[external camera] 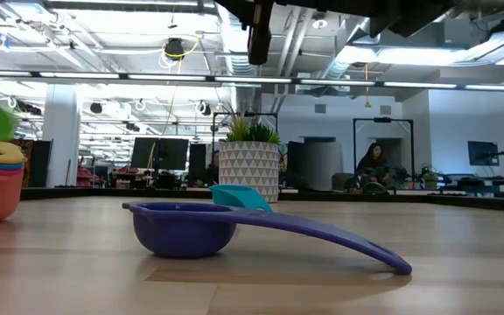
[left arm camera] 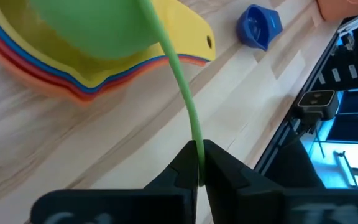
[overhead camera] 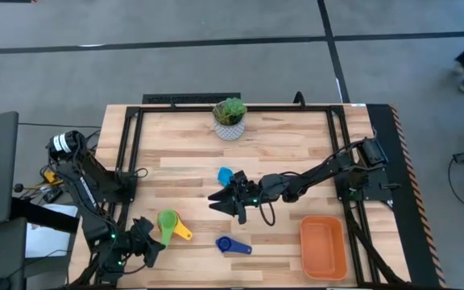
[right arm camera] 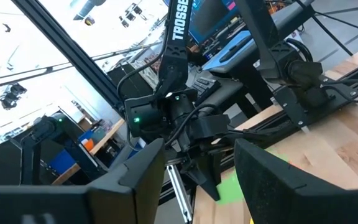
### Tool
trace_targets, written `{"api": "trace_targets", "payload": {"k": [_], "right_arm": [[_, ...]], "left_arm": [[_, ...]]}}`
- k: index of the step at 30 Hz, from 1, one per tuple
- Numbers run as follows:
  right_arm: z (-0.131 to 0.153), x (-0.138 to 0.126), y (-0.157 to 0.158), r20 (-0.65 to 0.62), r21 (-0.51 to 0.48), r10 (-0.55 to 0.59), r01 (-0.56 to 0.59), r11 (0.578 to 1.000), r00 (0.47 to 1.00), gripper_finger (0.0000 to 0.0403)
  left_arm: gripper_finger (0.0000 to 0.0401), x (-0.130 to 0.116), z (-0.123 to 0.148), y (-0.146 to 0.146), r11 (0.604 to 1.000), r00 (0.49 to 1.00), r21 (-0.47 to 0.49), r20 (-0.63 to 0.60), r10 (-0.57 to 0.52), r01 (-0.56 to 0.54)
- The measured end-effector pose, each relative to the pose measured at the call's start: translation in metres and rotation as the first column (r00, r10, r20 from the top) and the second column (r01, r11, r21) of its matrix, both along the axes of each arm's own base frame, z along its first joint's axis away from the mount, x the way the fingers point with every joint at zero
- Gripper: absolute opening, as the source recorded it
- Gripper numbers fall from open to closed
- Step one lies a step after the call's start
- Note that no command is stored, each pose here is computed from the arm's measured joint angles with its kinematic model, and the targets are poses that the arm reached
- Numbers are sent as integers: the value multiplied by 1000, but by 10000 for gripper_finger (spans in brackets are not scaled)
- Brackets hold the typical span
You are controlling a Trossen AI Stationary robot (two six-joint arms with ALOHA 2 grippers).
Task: Nest measuring cups in basket
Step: Stack the green measuring cup on top of the yellow measuring cup
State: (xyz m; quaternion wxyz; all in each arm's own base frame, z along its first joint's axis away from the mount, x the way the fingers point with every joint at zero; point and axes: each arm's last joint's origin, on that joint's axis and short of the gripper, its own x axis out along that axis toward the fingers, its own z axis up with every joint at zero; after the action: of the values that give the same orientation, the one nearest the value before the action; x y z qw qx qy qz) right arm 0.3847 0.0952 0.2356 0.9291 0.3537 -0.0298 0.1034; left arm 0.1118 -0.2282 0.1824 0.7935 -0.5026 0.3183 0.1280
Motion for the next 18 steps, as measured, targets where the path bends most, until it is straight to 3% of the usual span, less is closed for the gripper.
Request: {"api": "trace_targets", "payload": {"k": [9,18], "right_arm": [[0,0,0,0,0,0,0,1000,1000,216],[-1,0,0,-15,-3,0,0,1000,1000,219]], "left_arm": [[55,0,0,0,1000,1000,-13,-15,2,-2],[80,-1,2,-6,994,992,-71,-90,-89,83]]}}
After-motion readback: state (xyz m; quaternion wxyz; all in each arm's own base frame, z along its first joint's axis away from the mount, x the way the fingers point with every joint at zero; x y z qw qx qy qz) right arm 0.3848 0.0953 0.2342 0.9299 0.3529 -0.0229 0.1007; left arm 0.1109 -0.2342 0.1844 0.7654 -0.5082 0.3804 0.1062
